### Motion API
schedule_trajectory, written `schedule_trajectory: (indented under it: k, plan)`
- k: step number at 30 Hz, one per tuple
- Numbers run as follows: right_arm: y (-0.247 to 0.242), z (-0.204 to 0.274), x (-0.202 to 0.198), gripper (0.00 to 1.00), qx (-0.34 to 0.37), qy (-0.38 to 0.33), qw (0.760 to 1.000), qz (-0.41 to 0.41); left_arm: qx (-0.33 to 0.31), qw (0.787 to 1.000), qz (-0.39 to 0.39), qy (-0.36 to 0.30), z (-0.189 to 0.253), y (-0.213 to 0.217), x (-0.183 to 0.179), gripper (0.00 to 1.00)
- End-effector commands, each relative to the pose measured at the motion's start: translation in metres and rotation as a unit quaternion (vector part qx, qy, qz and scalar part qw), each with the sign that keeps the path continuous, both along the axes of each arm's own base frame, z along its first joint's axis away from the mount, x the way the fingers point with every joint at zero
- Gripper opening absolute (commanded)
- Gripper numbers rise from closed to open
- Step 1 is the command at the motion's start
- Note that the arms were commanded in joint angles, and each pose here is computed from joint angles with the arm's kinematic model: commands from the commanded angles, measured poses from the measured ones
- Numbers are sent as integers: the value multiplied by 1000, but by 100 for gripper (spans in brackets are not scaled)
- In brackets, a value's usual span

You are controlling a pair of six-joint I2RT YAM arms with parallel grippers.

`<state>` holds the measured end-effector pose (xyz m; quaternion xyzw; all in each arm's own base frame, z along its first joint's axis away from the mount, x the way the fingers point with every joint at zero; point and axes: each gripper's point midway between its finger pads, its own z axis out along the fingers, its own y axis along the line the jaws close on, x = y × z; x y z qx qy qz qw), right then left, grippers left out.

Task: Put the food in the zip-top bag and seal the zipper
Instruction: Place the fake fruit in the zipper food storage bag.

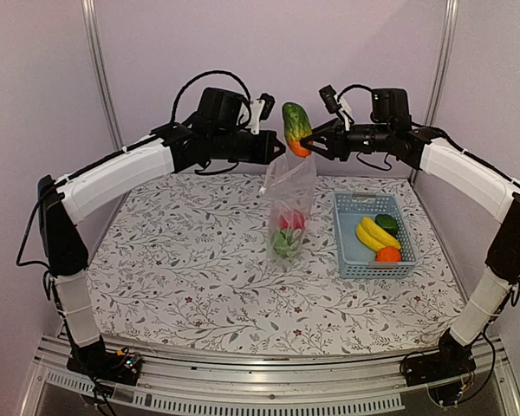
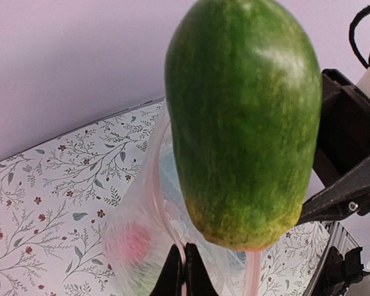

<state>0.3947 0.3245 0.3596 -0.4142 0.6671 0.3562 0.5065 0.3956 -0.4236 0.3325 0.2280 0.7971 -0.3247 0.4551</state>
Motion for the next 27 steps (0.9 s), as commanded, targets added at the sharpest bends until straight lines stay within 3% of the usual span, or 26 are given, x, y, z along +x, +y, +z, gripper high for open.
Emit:
schedule_trajectory:
  k: [1, 9, 17, 25, 27]
  plan:
    - [5, 10, 1, 35, 20, -9, 1000, -3, -21, 1000, -9, -8, 15, -1, -11, 1]
    - [10, -28, 13, 42, 8, 17, 1000, -15, -16, 1000, 1, -3, 6, 3, -9, 1]
    - [3, -26, 8, 70, -13, 7, 999, -31, -8, 1000, 20, -6, 2, 11, -4, 1]
    - [-10, 1, -7, 74, -32, 0, 999, -40, 6, 1000, 29, -8, -4, 18, 1, 1]
    - [-19, 3, -2, 73, -46, -2, 996, -75, 17, 999, 28, -9, -7, 19, 1, 1]
